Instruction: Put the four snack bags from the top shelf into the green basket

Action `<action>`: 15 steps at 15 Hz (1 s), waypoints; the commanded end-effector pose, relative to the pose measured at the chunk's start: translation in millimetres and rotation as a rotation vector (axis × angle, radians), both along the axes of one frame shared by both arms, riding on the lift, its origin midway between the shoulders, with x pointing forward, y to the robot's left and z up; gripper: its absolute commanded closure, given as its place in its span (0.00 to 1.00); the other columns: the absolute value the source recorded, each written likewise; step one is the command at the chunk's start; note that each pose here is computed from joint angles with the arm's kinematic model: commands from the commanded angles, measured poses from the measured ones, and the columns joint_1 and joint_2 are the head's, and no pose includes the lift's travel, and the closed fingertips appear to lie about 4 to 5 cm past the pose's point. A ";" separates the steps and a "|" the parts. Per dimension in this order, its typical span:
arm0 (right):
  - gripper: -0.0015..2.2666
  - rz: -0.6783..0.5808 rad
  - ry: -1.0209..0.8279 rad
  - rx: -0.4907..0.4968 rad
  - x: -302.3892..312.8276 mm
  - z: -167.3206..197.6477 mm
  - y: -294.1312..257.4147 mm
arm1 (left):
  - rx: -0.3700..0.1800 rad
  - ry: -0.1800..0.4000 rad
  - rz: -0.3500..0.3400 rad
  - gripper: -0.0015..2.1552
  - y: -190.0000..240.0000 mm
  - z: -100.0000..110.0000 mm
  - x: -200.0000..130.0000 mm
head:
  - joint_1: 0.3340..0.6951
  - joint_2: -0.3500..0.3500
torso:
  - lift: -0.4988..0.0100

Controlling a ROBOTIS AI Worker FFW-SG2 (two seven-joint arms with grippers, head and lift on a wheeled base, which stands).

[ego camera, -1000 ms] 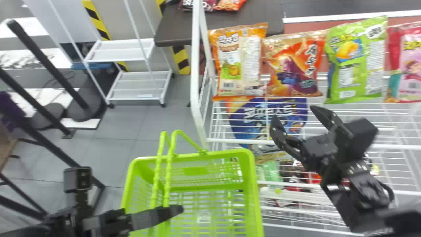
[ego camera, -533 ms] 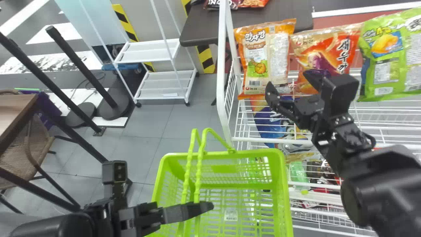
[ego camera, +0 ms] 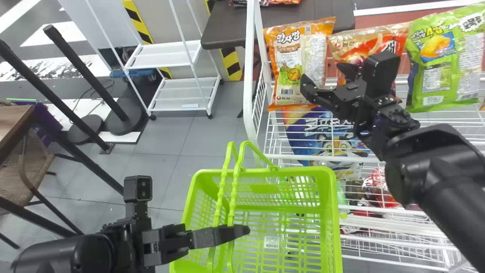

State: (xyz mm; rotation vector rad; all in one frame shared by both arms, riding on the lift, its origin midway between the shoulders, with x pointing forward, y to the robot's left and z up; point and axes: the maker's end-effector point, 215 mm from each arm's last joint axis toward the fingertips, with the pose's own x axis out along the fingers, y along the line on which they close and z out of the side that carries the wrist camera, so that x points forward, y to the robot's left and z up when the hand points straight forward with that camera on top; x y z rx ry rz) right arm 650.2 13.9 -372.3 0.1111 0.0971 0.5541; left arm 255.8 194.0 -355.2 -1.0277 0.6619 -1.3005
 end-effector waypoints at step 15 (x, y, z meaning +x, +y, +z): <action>0.99 0.121 0.025 -0.018 -9.3 -0.5 23.0 | 0.000 0.002 -0.007 1.00 7.8 2.1 -1.1 | 1.00 0.89 | 0.98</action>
